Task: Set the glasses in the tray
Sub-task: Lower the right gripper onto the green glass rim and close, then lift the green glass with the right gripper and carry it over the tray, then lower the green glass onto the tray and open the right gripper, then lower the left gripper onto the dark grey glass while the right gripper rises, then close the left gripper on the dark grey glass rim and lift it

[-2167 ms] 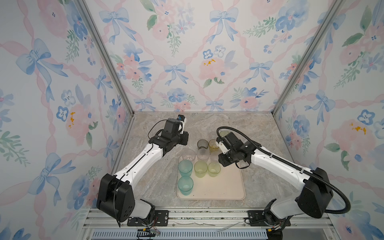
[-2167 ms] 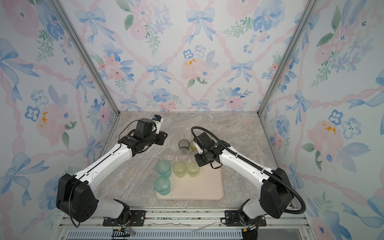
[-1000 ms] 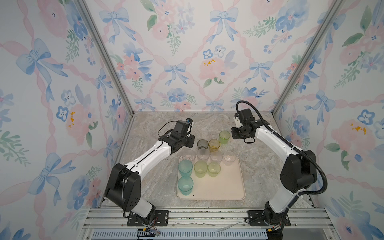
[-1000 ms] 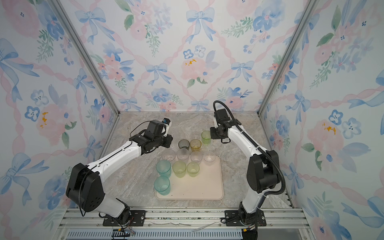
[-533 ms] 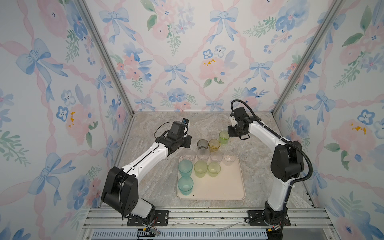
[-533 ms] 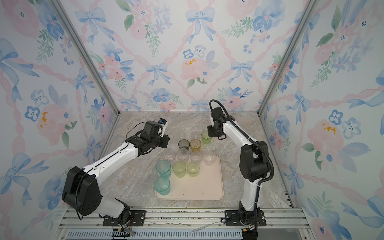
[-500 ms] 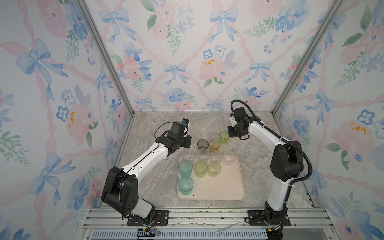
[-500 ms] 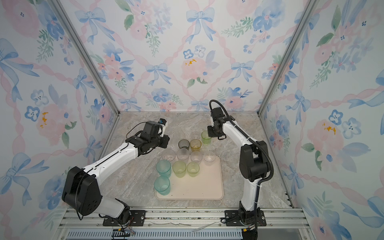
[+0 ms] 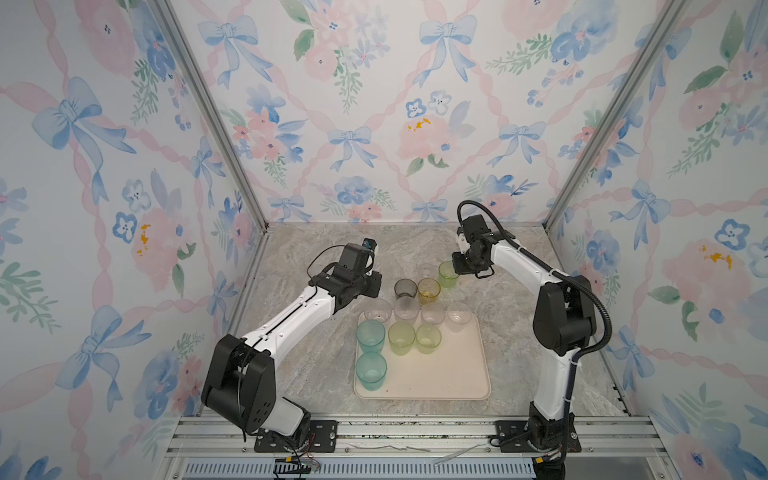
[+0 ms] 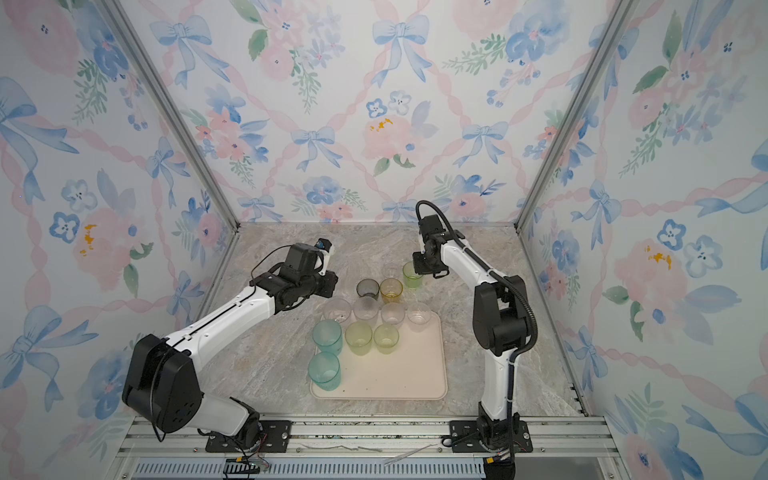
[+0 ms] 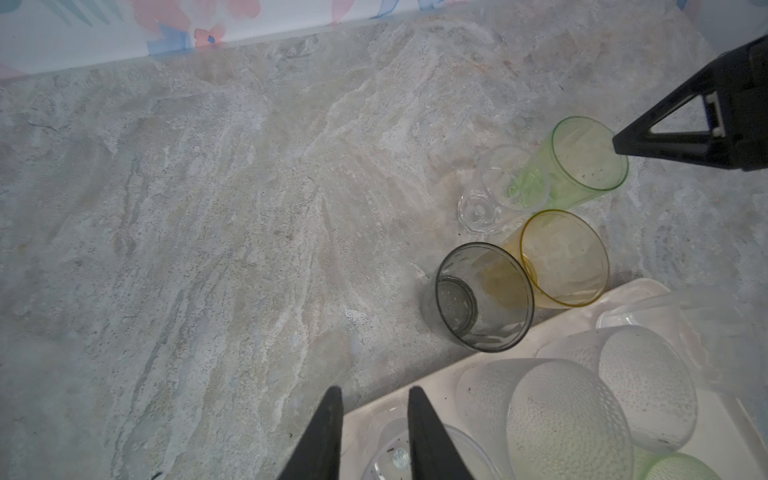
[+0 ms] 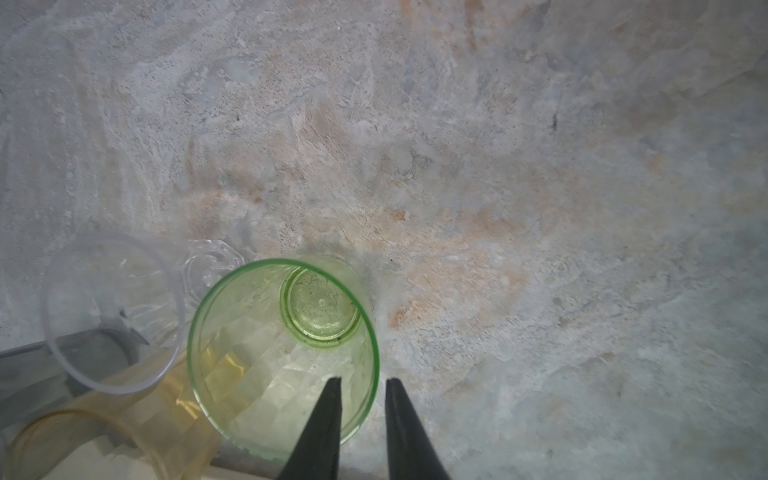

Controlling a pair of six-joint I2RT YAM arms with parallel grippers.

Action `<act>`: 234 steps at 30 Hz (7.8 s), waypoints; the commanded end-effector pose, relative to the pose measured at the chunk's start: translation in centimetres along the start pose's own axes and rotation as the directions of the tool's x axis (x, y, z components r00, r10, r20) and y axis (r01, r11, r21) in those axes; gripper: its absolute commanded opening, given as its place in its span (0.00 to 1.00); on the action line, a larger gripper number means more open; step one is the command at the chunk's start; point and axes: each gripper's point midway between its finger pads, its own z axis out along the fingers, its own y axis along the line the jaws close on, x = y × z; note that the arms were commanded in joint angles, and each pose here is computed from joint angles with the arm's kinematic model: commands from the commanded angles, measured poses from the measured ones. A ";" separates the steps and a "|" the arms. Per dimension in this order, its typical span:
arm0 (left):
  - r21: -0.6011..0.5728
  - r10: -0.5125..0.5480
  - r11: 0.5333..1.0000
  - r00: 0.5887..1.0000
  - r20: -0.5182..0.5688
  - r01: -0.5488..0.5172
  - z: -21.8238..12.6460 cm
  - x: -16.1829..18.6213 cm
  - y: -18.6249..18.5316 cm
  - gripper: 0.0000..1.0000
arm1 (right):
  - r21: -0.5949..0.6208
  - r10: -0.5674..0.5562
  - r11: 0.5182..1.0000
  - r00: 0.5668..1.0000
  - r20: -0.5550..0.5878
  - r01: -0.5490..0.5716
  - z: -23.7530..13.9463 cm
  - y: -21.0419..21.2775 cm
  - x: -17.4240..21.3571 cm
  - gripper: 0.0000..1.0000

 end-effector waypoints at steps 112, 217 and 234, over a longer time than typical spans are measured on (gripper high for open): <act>0.049 -0.018 0.999 0.999 0.035 0.017 0.7 -1.3 0.2 0.34 | -0.017 -0.109 0.994 0.984 -0.137 0.108 -7.0 4.0 20.9 0.02; 0.011 0.167 0.986 0.982 -0.088 -0.166 5.0 -5.6 -1.6 0.03 | -0.058 -0.011 0.998 0.995 0.097 0.017 -13.6 1.4 15.4 0.40; 0.216 0.388 0.886 0.911 0.138 -0.410 -10.7 -4.2 -10.8 0.06 | -0.067 0.044 0.997 0.979 0.198 -0.031 -14.9 1.1 14.2 0.40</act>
